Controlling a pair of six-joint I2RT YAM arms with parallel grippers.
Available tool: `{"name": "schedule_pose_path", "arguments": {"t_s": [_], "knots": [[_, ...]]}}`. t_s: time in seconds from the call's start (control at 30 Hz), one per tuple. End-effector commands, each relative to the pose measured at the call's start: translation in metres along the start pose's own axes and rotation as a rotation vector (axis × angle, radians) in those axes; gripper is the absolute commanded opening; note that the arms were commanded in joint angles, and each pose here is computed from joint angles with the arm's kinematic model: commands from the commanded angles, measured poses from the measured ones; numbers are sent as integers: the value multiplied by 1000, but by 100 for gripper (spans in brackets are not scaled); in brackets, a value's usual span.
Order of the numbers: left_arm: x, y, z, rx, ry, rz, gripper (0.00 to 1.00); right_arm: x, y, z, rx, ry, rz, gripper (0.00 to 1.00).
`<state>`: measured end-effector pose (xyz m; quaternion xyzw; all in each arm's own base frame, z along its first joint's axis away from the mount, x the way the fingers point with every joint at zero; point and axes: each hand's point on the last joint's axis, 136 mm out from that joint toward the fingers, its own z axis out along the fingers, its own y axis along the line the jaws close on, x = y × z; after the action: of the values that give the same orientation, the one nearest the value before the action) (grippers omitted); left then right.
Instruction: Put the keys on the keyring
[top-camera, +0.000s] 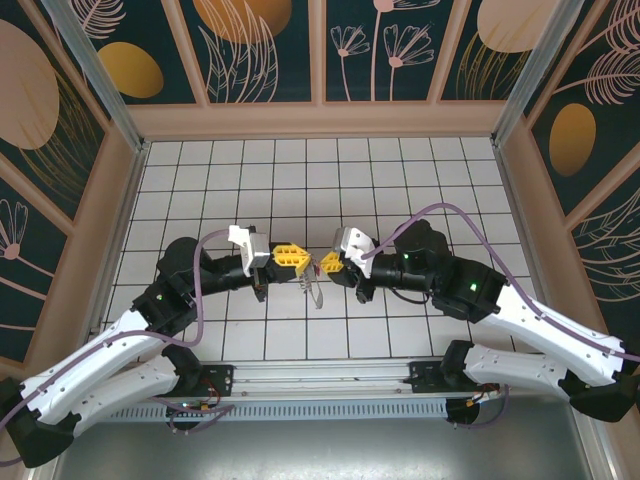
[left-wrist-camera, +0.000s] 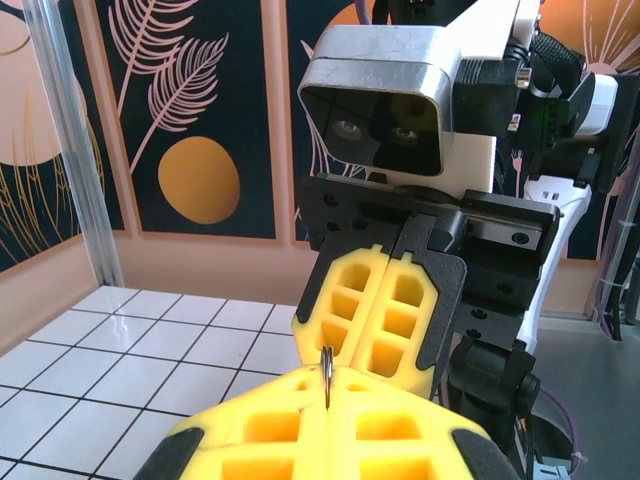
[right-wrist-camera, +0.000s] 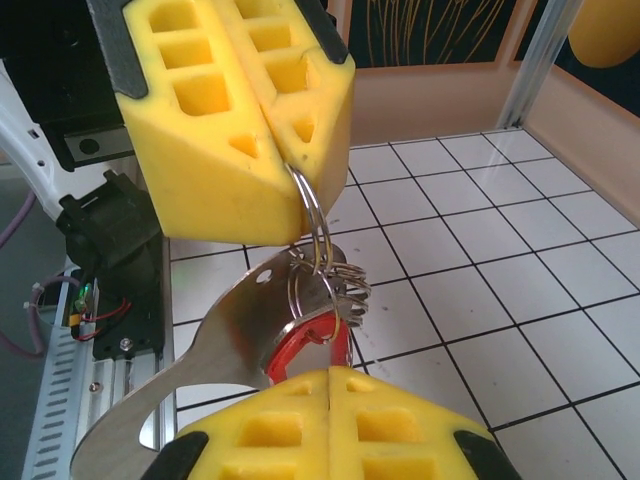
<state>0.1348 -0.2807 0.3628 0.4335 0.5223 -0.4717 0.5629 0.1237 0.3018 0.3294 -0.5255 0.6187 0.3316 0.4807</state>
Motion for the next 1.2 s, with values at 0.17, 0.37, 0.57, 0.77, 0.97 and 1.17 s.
{"name": "schedule_pose_path", "arguments": {"t_s": [0.17,0.37,0.57,0.77,0.97,1.17], "knots": [[-19,-9,-4,36,-69,33,0,-15,9,-17,-24,-84,-2,22],[-17,-20,0,125,-32,26,0,-29,21,-43,-64,-200,17,29],[-19,-27,0,167,-24,21,0,-39,29,-39,-130,-212,12,30],[-18,-29,-2,171,-22,17,0,-36,38,-27,-200,-190,14,28],[-17,-30,-2,176,-14,20,0,-37,34,-23,-197,-190,19,20],[-17,-31,-4,178,-16,19,0,-35,26,-21,-157,-181,36,20]]}}
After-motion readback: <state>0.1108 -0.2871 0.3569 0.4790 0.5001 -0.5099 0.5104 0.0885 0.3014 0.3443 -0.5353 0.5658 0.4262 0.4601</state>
